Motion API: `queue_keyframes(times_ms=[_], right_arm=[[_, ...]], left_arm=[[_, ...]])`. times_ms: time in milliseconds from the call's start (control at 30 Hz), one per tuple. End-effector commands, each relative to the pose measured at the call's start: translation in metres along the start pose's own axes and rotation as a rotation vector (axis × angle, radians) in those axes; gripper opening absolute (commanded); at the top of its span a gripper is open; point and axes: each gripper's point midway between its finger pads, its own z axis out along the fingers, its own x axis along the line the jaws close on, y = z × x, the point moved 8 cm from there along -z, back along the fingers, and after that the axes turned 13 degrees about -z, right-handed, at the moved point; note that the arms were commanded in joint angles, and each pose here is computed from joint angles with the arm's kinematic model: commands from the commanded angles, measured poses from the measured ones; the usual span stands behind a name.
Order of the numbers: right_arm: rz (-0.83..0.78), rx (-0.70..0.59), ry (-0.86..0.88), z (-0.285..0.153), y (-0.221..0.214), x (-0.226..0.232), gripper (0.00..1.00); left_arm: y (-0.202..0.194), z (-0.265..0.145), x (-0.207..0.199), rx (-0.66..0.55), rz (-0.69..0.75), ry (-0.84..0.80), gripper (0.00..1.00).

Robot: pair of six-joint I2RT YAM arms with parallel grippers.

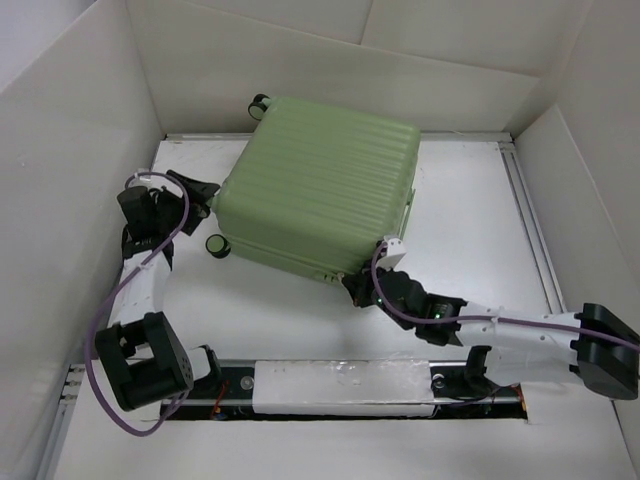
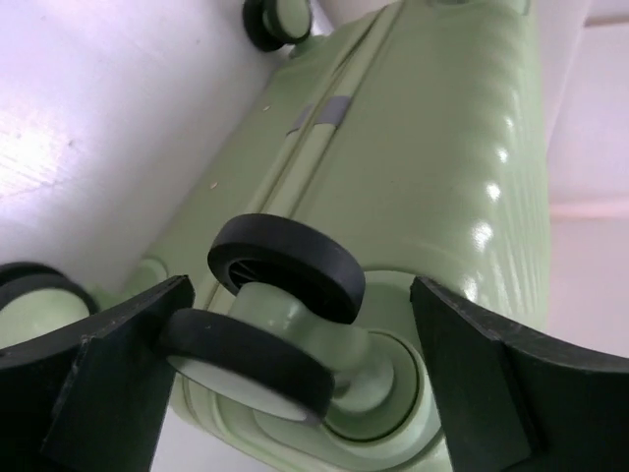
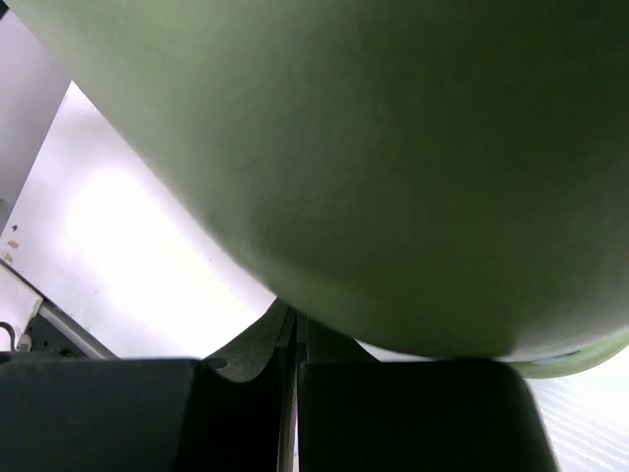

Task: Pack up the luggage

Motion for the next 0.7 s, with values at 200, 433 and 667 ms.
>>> queue_keyframes(times_ms=[200,433,667], right_arm=[[0.049,-0.099,0.061,0.006,0.045,-0.010,0.00],[0.026,-0.111,0.010,0.018,0.069,-0.051,0.00],[0.001,-0.093,-0.058,0.015,0.092,-0.104,0.00]], left_arm=[[-0.009,-0.001,-0.027,0.056,0.075,-0.249,0.19],[-0.078,-0.009,-0.036,0.165,0.160,-0.345,0.00],[-0.168,-0.038,-0.021,0.304,0.197,-0.405,0.00]])
